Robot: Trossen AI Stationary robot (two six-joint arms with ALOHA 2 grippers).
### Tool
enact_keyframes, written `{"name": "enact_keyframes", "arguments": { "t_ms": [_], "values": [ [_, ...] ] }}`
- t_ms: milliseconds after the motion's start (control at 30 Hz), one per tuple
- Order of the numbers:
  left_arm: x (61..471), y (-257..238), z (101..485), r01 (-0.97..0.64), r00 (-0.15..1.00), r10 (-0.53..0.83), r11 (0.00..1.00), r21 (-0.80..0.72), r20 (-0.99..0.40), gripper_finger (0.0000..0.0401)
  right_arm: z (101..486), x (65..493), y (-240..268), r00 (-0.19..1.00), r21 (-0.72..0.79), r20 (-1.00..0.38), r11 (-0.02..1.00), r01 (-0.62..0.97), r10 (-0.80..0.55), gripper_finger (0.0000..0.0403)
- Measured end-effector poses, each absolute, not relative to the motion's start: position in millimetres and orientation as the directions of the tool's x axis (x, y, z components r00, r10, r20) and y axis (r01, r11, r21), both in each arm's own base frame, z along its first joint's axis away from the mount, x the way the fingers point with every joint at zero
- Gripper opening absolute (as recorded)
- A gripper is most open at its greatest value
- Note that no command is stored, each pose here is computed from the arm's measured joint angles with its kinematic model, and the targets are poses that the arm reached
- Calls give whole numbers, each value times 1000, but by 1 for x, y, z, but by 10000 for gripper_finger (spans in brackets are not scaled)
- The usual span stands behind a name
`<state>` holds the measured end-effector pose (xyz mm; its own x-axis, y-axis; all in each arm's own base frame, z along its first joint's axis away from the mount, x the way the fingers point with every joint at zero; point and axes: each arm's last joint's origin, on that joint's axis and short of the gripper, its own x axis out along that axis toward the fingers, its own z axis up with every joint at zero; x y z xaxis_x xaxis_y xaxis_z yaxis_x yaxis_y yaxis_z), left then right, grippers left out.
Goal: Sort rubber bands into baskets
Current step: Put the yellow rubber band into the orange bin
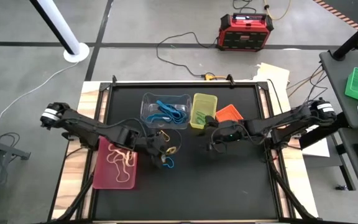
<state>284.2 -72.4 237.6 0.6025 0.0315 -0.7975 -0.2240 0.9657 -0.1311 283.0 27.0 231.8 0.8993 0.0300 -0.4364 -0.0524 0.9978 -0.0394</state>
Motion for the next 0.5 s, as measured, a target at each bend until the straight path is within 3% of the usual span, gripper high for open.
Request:
{"name": "enact_keyframes", "arguments": {
  "t_ms": [233,500],
  "values": [
    [294,-75,248,-148,714,2,978,-148,-700,0,220,317,37,892,-82,-448,991,-104,57,204],
    [297,-75,248,-142,723,2,979,-145,-691,0,207,364,45,874,-157,-483,976,-152,58,216]
  ]
}}
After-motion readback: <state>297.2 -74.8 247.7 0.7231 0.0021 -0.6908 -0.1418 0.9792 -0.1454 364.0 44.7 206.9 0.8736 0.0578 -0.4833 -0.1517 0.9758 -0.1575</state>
